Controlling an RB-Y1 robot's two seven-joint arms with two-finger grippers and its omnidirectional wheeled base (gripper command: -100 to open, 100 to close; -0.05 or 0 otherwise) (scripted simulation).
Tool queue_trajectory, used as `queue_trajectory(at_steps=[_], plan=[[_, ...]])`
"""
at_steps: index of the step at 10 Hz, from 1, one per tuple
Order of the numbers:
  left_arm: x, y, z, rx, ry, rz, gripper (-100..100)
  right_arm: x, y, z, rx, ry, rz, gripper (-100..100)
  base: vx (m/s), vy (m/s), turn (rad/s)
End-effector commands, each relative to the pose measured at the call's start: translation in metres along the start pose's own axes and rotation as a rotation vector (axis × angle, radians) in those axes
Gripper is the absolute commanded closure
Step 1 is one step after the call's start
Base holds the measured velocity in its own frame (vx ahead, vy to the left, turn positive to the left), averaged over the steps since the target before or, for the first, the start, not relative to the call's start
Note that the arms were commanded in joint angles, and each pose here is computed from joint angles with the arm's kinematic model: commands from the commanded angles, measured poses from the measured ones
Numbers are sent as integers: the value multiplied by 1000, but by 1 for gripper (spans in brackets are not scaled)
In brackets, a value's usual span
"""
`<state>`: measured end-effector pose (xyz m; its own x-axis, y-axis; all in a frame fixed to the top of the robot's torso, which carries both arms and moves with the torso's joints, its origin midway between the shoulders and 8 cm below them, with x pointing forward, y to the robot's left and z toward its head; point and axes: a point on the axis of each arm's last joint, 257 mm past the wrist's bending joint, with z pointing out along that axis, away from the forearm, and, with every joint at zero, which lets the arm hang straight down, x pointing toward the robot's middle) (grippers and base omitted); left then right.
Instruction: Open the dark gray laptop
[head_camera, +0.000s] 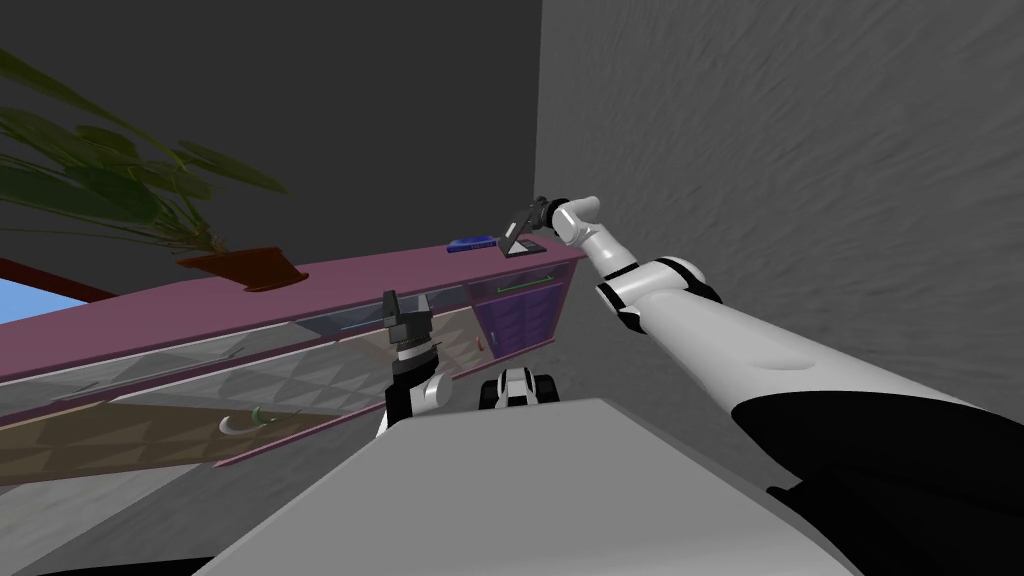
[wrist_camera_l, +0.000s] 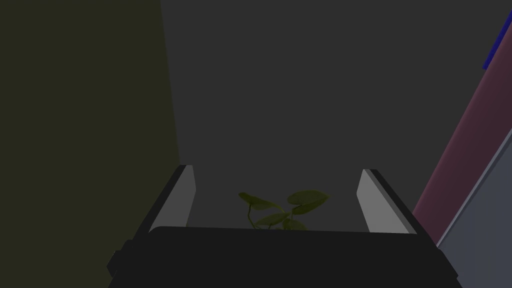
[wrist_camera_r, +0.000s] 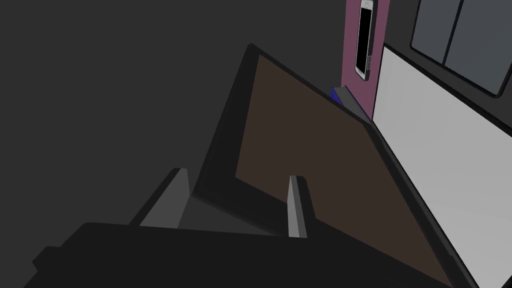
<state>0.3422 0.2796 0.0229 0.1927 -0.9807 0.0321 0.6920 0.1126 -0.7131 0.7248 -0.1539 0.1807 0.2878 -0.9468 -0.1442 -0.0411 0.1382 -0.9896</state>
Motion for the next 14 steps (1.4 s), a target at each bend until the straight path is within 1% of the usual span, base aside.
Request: queue_trajectory(at_steps=[1, 2, 7, 8, 9, 10, 11, 14], plan=[[0, 0, 0, 0, 0, 0, 0, 25, 8, -1, 20, 2, 113, 100, -13, 23, -10], [0, 0, 0, 0, 0, 0, 0, 18, 7, 0, 12, 2, 84, 100, -9, 10, -18], [0, 0, 0, 0, 0, 0, 0, 39, 43, 4, 13, -26, 290, 100, 7, 3, -33], [0, 0, 0, 0, 0, 0, 0, 38, 43, 4, 12, -28, 294, 100, 3, 3, -17], [0, 0, 0, 0, 0, 0, 0, 42, 49, 5, 14, -31, 336, 100, 5, 1, -20], [0, 0, 0, 0, 0, 0, 0, 38, 32, 2, 9, -28, 313, -100, 6, -5, -1], [0, 0, 0, 0, 0, 0, 0, 37, 26, 2, 9, -27, 313, -100, 10, -9, 23], [0, 0, 0, 0, 0, 0, 0, 32, -1, -3, 11, -23, 313, -100, 12, -8, 16]])
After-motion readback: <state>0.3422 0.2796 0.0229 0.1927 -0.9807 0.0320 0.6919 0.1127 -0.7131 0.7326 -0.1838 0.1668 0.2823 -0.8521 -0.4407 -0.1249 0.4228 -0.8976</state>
